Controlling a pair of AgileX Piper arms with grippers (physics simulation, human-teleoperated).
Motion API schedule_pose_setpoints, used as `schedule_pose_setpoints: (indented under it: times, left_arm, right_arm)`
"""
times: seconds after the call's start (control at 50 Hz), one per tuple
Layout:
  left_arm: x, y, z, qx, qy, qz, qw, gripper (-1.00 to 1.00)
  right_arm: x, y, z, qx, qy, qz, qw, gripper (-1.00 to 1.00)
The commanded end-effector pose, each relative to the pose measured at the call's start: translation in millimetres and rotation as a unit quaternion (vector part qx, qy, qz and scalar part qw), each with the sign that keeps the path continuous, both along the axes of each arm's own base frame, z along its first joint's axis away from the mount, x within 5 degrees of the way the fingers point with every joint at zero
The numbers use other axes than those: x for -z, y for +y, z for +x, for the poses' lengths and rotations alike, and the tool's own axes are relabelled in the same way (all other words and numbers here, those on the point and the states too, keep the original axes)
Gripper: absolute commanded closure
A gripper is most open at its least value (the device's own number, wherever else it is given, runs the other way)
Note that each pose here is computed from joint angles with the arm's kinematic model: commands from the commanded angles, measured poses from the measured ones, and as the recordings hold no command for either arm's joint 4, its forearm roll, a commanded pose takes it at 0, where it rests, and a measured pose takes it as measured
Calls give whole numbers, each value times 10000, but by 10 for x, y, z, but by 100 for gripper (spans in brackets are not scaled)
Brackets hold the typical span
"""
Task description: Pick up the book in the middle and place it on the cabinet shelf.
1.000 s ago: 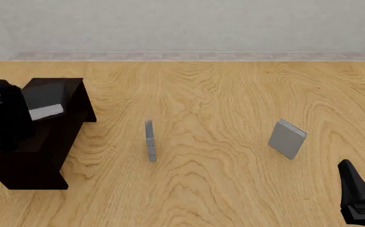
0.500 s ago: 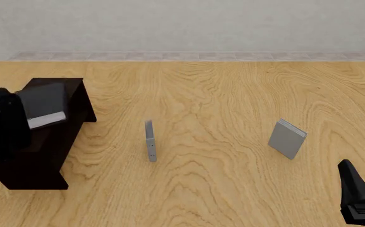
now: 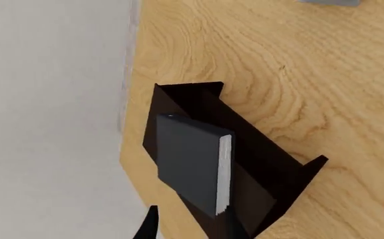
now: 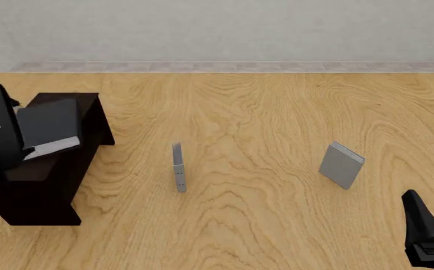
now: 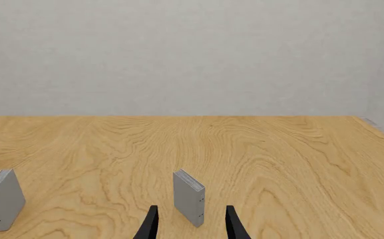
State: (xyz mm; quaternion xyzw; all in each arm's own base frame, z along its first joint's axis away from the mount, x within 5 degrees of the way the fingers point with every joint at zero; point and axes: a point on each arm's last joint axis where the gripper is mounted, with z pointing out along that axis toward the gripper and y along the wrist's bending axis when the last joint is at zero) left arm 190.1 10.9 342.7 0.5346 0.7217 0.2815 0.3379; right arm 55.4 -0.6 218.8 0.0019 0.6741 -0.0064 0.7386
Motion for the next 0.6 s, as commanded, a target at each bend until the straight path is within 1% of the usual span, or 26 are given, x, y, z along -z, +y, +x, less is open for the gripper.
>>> schedule_pose_setpoints:
  times: [0.02,0.08,0.12,0.16,0.2,0.24,0.28,0.3,0.32,0.34,0.36,0.38,0.42,0.44,0.46,0.48,0.5,0.52,0.54,0.56,0.58,0.6]
  left_arm:
    - [-377,-89,-53,-271,204,-625,9975,-100]
    - [-598,-113,9,-467,27,-972,9942,-100]
    - [-721,-147,14,-538,-31,-1185,9915,-100]
    - [-845,-173,24,-602,-164,-1392,9883,-100]
    - [-966,-212,26,-683,-285,-1675,9831,-100]
    - [-1084,-239,29,-820,-426,-2020,9750,-100]
    - [-1139,-261,-2,-897,-514,-2265,9685,-100]
    - [-1204,-264,-10,-997,-616,-2480,9616,-100]
    - [-1253,-256,-13,-1076,-709,-2618,9565,-100]
    - [-1393,-177,-41,-1264,-1253,-2895,9405,-100]
    - [-1450,-105,-41,-1393,-1592,-2976,9310,-100]
    - [-1438,-87,-54,-1454,-1702,-3071,9250,-100]
    - [-1349,-113,-124,-1398,-1733,-3147,9227,-100]
    - [-1318,-105,-153,-1416,-1818,-3195,9191,-100]
    - [-1295,-90,-169,-1484,-1877,-3287,9136,-100]
    - [-1250,-91,-197,-1492,-1906,-3334,9112,-100]
    - [-1249,-91,-197,-1492,-1906,-3334,9112,-100]
    - [-1197,-72,-249,-1600,-1977,-3484,9022,-100]
    - [-1168,-70,-273,-1642,-1989,-3568,8979,-100]
    - [-1108,-91,-308,-1597,-1966,-3605,8977,-100]
    - [-1097,-87,-337,-1633,-2004,-3682,8931,-100]
    - [-1085,-80,-367,-1677,-2057,-3781,8869,-100]
  right_arm:
    - [0,0,0,0,-1,0,10000,-100]
    - [0,0,0,-1,0,1,10000,-100]
    - [0,0,0,0,0,0,10000,-100]
    - [0,0,0,-1,0,1,10000,-100]
    - [0,0,0,1,0,1,10000,-100]
    - [0,0,0,-1,0,1,10000,-100]
    - [0,0,0,-1,-1,0,10000,-100]
    - [0,0,0,-1,-1,-2,10000,-100]
    - [0,0,0,0,0,0,10000,-100]
    - [0,0,0,0,0,1,10000,-100]
    - [0,0,0,-1,0,1,10000,-100]
    - [0,0,0,0,0,0,10000,-100]
    - [0,0,0,1,-1,1,10000,-100]
    - [0,0,0,-1,0,1,10000,-100]
    - [0,0,0,0,1,1,10000,-100]
    - [0,0,0,0,-1,0,10000,-100]
    - [0,0,0,0,-1,0,10000,-100]
    - [0,0,0,-2,0,1,10000,-100]
    - [0,0,0,-1,0,2,10000,-100]
    - [0,0,0,0,1,2,10000,-100]
    - [0,0,0,0,0,0,10000,-100]
    - [0,0,0,-1,0,0,10000,-100]
